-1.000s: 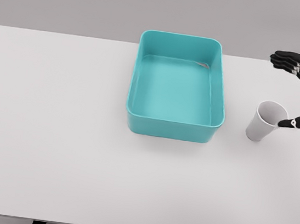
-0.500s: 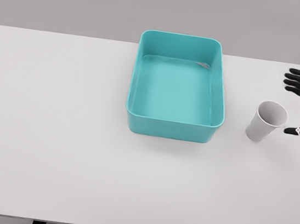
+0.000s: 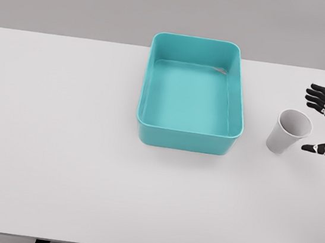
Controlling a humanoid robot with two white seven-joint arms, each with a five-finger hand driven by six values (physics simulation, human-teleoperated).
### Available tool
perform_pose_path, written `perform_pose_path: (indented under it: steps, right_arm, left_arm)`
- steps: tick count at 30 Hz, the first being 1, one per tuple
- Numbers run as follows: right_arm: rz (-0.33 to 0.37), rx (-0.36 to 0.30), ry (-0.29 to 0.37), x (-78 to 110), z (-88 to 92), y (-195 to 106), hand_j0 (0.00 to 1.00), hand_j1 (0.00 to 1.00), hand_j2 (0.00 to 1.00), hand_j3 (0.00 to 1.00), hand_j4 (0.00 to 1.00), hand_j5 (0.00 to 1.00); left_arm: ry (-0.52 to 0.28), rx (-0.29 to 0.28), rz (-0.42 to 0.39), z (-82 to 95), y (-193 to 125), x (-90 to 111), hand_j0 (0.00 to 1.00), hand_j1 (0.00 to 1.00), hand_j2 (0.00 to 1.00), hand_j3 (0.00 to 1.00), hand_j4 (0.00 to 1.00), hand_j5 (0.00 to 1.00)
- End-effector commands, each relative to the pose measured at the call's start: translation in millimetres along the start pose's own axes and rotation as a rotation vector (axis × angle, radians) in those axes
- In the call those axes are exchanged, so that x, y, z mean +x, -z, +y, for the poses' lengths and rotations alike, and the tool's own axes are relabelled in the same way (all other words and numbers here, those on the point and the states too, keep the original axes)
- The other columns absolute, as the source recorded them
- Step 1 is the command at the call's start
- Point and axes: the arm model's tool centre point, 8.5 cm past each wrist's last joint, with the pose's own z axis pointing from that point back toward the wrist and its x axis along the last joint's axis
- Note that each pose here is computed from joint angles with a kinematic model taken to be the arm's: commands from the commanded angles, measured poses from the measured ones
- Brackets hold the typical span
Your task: Put the paper cup into the basket with your right arm
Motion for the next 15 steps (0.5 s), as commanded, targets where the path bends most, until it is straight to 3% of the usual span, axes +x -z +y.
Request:
perform_pose_path:
  steps: [1, 11, 15]
  right_arm:
    - [0.0, -0.002, -0.002, -1.8, 0.3, -0.1, 1.0, 1.0, 1.0, 1.0, 1.0, 1.0]
    - [0.034, -0.033, 0.001, -19.0, -5.7, -9.8, 1.0, 1.0, 1.0, 1.0, 1.0, 1.0]
    - [0.046, -0.063, 0.038, -39.2, 0.9, -8.5, 1.0, 1.0, 1.0, 1.0, 1.0, 1.0]
  left_arm:
    - [0.0, 0.0, 0.0, 0.0, 0.0, 0.0, 1.0, 1.0, 1.0, 1.0, 1.0, 1.0]
    - [-0.001, -0.002, 0.001, -0.2, 0.0, -0.9, 1.0, 1.0, 1.0, 1.0, 1.0, 1.0]
    - [0.0, -0.002, 0.0, -0.1, 0.0, 0.0, 1.0, 1.0, 1.0, 1.0, 1.0, 1.0]
